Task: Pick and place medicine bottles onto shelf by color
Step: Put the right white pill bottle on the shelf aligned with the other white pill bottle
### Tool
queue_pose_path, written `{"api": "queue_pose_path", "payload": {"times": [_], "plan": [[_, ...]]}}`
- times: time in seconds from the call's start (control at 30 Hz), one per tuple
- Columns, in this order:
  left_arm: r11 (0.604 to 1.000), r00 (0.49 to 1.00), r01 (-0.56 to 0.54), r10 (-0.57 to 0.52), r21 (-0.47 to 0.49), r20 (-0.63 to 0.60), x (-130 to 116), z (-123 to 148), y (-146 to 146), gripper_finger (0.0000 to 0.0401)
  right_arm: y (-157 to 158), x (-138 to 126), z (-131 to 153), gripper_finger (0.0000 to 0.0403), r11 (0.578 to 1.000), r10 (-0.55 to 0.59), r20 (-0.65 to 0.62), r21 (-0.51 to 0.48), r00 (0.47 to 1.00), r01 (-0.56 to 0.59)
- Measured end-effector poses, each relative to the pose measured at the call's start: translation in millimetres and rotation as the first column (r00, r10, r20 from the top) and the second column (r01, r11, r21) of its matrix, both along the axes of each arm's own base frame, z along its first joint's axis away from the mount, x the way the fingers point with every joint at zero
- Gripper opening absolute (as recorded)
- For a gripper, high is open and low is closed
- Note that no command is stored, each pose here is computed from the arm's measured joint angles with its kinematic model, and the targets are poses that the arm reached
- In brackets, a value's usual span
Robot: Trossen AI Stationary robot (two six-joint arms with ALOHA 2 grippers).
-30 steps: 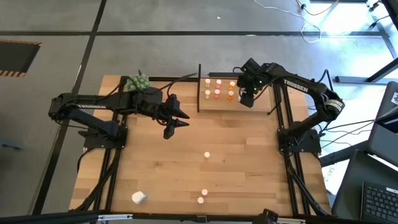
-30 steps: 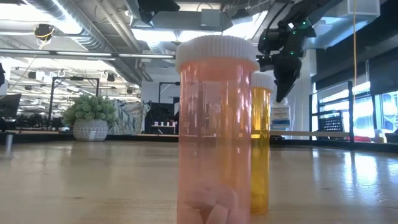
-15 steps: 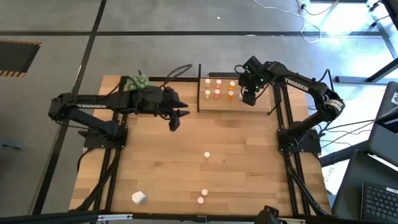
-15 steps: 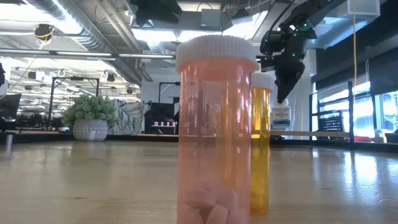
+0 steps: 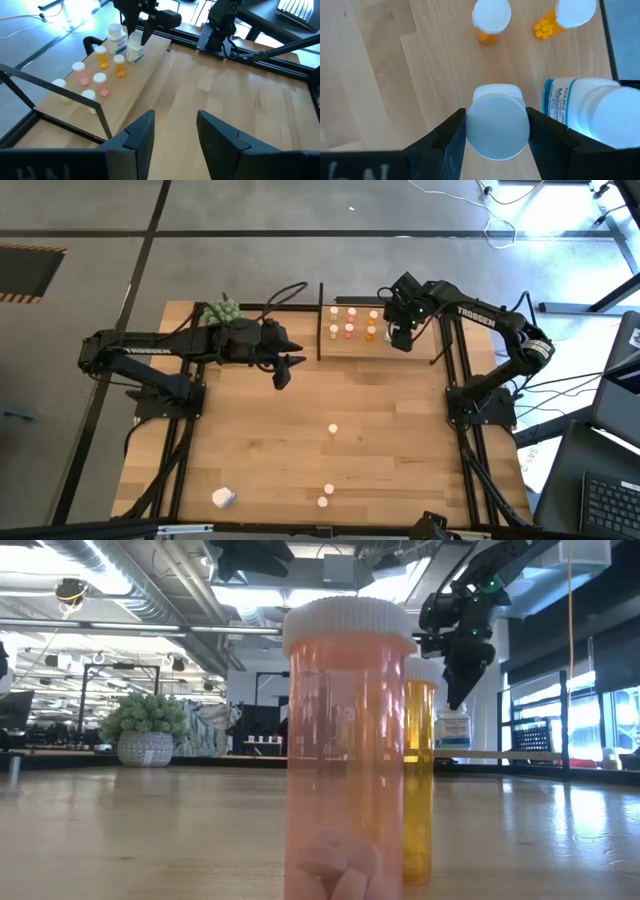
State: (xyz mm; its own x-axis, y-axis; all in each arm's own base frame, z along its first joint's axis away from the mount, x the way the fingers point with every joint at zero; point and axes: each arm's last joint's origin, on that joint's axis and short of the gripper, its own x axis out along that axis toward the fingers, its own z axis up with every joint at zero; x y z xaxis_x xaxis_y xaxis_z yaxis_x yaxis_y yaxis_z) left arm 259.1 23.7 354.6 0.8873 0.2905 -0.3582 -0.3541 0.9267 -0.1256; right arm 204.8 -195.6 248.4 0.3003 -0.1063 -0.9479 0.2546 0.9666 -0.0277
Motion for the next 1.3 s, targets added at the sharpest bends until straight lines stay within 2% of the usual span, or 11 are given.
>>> {"api": "queue_pose_path", "payload": {"times": [1.1,1.3], "plan": [[1.0,1.0,0.001,-0.001,0.0,0.0,0.0,0.0,-0.2,0.0141,-0.3,0.0,-3.0,0.0185,0.999,-0.033,0.01,0.002,0.999,0.033],[1.0,1.0,0.001,-0.001,0.0,0.0,0.0,0.0,-0.2,0.0141,-0.2,-0.2,-3.1,0.0195,1.0,-0.026,0.007,0.001,1.0,0.026]]}}
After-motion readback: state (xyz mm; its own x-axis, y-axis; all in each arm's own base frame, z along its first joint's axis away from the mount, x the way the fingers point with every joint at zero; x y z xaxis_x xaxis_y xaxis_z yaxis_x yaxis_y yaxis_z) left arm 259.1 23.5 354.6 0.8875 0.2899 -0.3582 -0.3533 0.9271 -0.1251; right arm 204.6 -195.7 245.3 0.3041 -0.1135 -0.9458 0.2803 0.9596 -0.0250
